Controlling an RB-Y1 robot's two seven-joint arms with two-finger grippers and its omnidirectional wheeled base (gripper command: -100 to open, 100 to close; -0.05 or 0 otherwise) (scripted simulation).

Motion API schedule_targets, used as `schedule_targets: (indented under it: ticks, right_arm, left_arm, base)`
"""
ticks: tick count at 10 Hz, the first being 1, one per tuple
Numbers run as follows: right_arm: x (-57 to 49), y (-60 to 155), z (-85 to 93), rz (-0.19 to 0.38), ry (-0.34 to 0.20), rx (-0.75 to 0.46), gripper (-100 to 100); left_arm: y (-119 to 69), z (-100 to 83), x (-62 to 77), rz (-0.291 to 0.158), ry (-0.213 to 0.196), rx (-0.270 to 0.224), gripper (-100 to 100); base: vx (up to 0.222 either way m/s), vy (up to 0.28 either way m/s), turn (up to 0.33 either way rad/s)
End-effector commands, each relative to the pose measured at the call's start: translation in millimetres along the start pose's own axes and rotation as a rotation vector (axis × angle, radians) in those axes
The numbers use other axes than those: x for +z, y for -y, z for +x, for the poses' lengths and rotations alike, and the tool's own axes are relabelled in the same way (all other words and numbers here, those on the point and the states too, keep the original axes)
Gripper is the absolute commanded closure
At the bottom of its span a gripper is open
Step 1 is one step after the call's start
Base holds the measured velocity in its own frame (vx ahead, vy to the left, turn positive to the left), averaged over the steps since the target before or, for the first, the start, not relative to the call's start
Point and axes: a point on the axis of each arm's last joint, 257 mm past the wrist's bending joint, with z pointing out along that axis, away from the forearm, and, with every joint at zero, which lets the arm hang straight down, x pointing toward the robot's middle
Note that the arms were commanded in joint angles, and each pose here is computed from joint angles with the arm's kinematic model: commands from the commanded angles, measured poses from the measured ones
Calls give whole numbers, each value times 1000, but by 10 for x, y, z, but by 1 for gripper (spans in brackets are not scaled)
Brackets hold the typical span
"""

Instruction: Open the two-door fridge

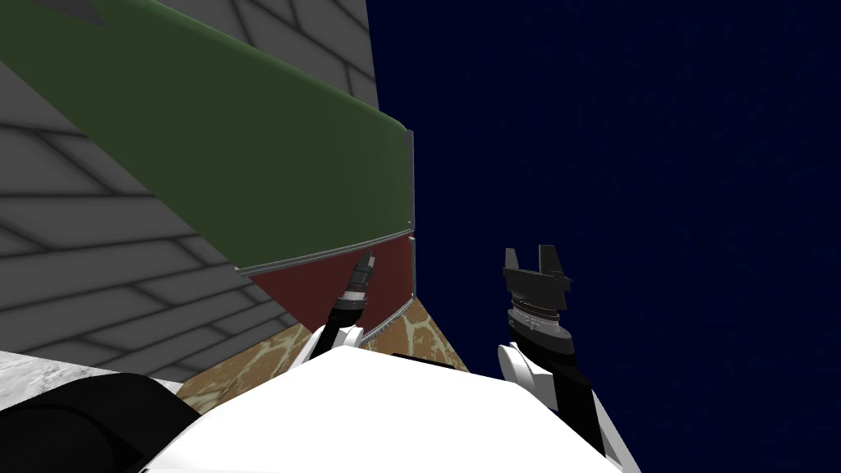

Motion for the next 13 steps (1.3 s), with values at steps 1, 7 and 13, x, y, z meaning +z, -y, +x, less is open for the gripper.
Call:
schedule_targets:
  ticks: [1, 7, 13]
  right_arm:
    - [0, 0, 0, 0, 0, 0, 0]
    - [1, -1, 0, 0, 0, 0, 0]
    - [-1, 1, 0, 0, 0, 0, 0]
  left_arm:
    - [0, 0, 0, 0, 0, 0, 0]
    - [2, 0, 0, 0, 0, 0, 0]
    - [-124, 157, 216, -15, -71, 59, -100]
  base:
    - [0, 0, 0]
    - [0, 0, 0]
    - [11, 22, -35]
